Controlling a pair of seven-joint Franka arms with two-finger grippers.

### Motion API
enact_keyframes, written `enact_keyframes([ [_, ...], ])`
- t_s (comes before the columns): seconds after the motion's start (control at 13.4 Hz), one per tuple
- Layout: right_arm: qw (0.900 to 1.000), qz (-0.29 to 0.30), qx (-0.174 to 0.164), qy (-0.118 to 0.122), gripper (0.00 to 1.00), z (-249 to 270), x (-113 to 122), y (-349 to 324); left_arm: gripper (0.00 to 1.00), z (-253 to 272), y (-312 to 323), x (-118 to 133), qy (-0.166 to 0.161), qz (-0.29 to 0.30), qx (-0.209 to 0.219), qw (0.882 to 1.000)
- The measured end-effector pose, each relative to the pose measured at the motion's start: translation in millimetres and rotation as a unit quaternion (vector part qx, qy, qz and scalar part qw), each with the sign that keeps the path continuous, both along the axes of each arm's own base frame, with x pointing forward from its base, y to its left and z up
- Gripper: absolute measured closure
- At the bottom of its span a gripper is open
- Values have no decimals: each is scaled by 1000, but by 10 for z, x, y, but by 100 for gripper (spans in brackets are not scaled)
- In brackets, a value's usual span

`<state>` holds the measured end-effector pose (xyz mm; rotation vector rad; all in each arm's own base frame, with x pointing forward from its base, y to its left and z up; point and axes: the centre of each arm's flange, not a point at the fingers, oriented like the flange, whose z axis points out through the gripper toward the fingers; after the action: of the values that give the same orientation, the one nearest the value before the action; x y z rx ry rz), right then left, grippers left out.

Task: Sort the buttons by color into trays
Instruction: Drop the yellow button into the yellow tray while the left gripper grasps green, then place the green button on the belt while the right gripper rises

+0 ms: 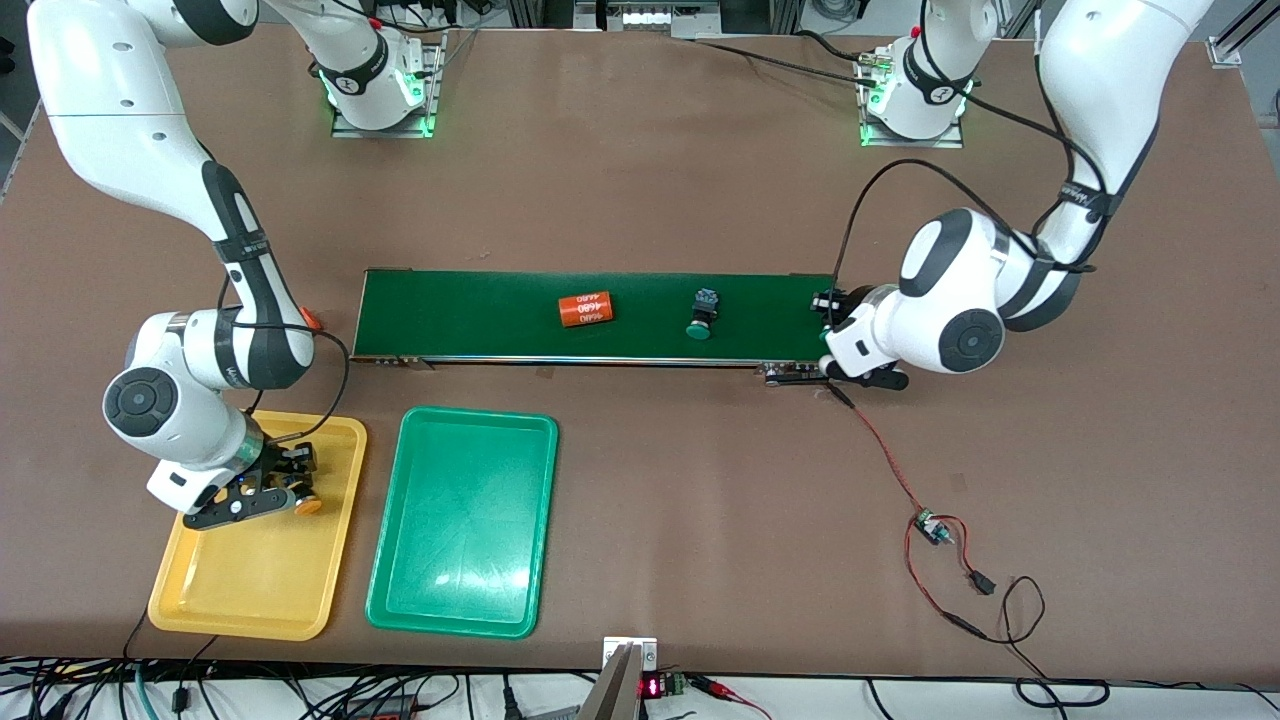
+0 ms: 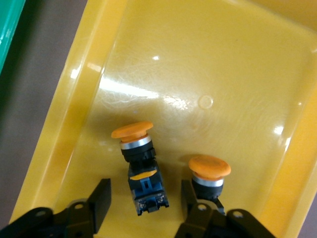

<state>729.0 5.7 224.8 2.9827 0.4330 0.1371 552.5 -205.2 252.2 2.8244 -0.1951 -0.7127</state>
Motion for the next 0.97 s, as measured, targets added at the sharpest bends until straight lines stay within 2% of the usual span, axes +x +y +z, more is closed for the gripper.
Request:
enact_keyframes([
  [0.07,1000,-1,0,-1,31,3,2,0,67,-71,-48,13,-7,0,-7,1000],
  [0.15,1000,-2,0,-2,26,4,3,2,67,-146,-92,21,-14,-1,-14,1000],
  [0.3,1000,-2,1,-4,8,36,10,16,52,-241,-135,8,-13,-6,-20,1000],
  [0.37,1000,-1,0,-5,2,81,13,23,44,-245,-137,4,-12,-7,-20,1000],
  [0.67,999,-22,7,24,0,483,-52,94,4,1,-119,51,-19,-12,-17,1000],
  [0.75,999,-30,10,36,0,650,-91,143,0,184,-107,90,-24,-14,-15,1000],
  [0.97,996,-57,19,65,0,1166,-249,353,0,996,-77,229,-42,-27,-6,999],
])
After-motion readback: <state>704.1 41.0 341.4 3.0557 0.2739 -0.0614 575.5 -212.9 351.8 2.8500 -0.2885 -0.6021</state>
